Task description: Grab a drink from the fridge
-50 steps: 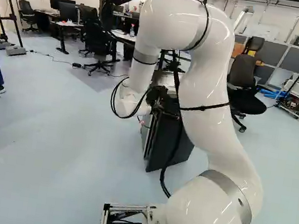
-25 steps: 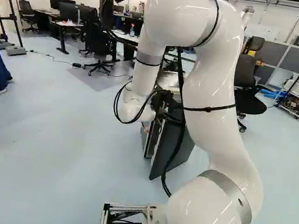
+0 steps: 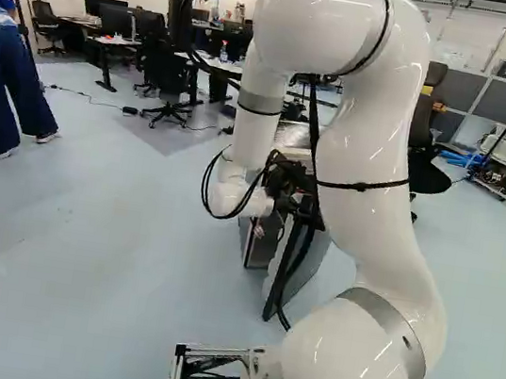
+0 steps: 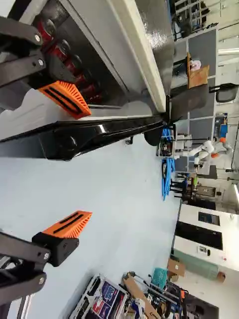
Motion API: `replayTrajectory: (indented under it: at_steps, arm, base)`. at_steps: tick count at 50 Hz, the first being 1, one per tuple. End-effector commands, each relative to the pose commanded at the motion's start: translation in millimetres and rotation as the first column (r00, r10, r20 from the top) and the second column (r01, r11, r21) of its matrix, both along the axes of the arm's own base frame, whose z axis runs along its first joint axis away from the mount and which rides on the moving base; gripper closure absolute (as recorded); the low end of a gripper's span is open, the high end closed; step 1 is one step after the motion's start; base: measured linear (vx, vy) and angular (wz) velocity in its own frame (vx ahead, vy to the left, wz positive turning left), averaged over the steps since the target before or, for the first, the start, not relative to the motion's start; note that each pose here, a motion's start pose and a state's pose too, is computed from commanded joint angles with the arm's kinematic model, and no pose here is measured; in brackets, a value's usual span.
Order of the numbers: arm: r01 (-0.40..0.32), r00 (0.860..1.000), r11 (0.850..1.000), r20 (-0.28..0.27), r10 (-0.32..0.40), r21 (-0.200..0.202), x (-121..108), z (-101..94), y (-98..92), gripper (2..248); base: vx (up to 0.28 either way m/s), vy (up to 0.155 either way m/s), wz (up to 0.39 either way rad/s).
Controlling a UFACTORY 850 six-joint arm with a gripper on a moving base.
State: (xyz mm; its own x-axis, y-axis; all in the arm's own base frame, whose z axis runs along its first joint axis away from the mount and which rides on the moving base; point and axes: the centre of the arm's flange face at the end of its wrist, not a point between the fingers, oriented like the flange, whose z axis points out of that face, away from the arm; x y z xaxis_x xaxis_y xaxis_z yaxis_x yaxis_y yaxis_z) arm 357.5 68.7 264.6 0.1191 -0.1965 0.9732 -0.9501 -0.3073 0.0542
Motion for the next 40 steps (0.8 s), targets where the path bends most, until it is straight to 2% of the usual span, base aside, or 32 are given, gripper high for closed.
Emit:
replayTrajectory:
  at_steps: [24, 32, 40]
  arm:
    - [0.127, 0.991, 0.99, -0.04, -0.13, -0.065, -36, 0.4, -32.6, 3]
    - [0.183, 0.981, 0.979, -0.043, -0.188, -0.089, -43, 1.4, -44.9, 3]
    - [0.256, 0.965, 0.962, -0.037, -0.261, -0.098, -42, 2.7, -59.5, 3]
  base:
    - [0.0, 0.0, 0.0]
    - [0.0, 0.0, 0.0]
    - [0.0, 0.0, 0.0]
